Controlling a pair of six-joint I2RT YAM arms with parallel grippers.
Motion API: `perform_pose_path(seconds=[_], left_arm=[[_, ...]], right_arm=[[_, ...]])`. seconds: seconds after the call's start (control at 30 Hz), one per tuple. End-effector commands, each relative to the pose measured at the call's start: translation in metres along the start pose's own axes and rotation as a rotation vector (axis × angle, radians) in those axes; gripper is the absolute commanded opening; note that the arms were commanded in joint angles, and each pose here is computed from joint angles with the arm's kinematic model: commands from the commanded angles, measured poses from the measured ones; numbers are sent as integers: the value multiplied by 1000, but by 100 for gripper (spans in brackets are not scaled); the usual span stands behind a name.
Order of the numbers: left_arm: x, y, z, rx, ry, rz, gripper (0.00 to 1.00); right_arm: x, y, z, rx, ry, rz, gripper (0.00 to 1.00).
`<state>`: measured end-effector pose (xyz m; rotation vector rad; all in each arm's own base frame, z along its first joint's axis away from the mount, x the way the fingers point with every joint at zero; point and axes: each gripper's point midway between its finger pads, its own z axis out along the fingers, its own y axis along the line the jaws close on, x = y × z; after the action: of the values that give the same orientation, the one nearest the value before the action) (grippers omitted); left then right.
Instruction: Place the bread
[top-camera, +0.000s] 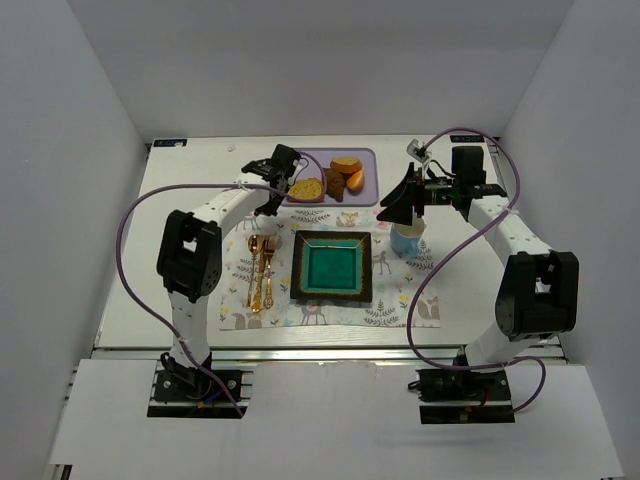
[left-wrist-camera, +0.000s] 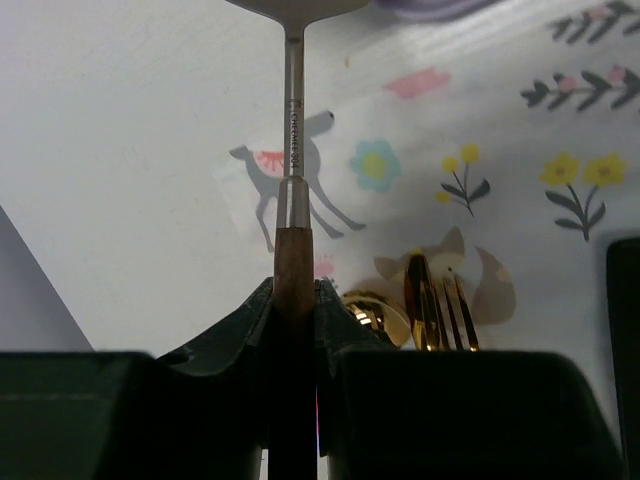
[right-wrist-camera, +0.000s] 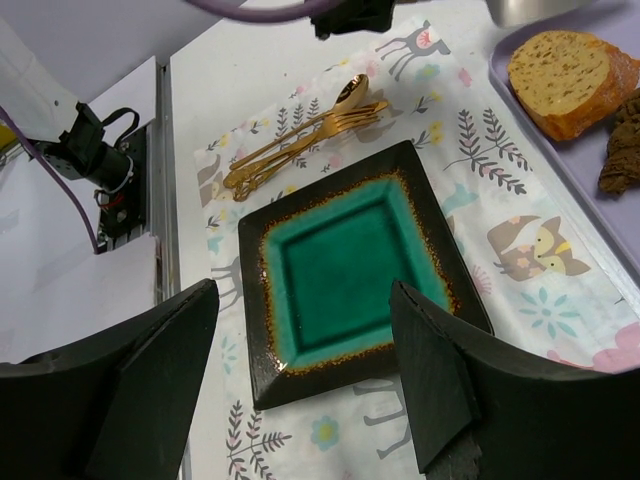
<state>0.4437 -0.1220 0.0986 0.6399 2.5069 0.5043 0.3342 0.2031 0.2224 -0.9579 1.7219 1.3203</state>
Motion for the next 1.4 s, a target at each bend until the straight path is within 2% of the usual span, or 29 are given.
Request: perform_pose_path(seconds=[0.0,0.1,0.17,0.3,0.47,0.67,0.83,1.03,1.2,1.37], left_arm=[[-7,5,-36,-13,-69,-6,0],[-9,11,-53,-27,-88,-77,0],[-19,22,-73,-31,-153,-120,0],[-44,23,-111,78,-259,-186,0],[-38,4,-135,238,-258,-194,0],[-18,-70,-168,673,-165,-250,0],[-13,-96,-189,879,-140,-368,0],[-17,-98,-206,1046,-107,-480,0],[-4,-115,-193,1102,-11,-507,0],[-8,-125,-187,1153,25,-525,0]], right_arm=[[-14,13,-5,-25,-28,-54,75],[-14,14,-5,-26,-28,-55,75],[-13,14,-5,-28,-27,-51,75],[-14,15,-5,-32,-28,-51,75],[-15,14,-5,-31,-29,-48,75],[-14,16,-5,-34,-27,-42,75],[-15,16,-5,-39,-28,-36,77],[-14,16,-5,-44,-26,-35,78],[-12,17,-5,-45,-26,-27,78],[-9,19,-5,-43,-22,-28,78]])
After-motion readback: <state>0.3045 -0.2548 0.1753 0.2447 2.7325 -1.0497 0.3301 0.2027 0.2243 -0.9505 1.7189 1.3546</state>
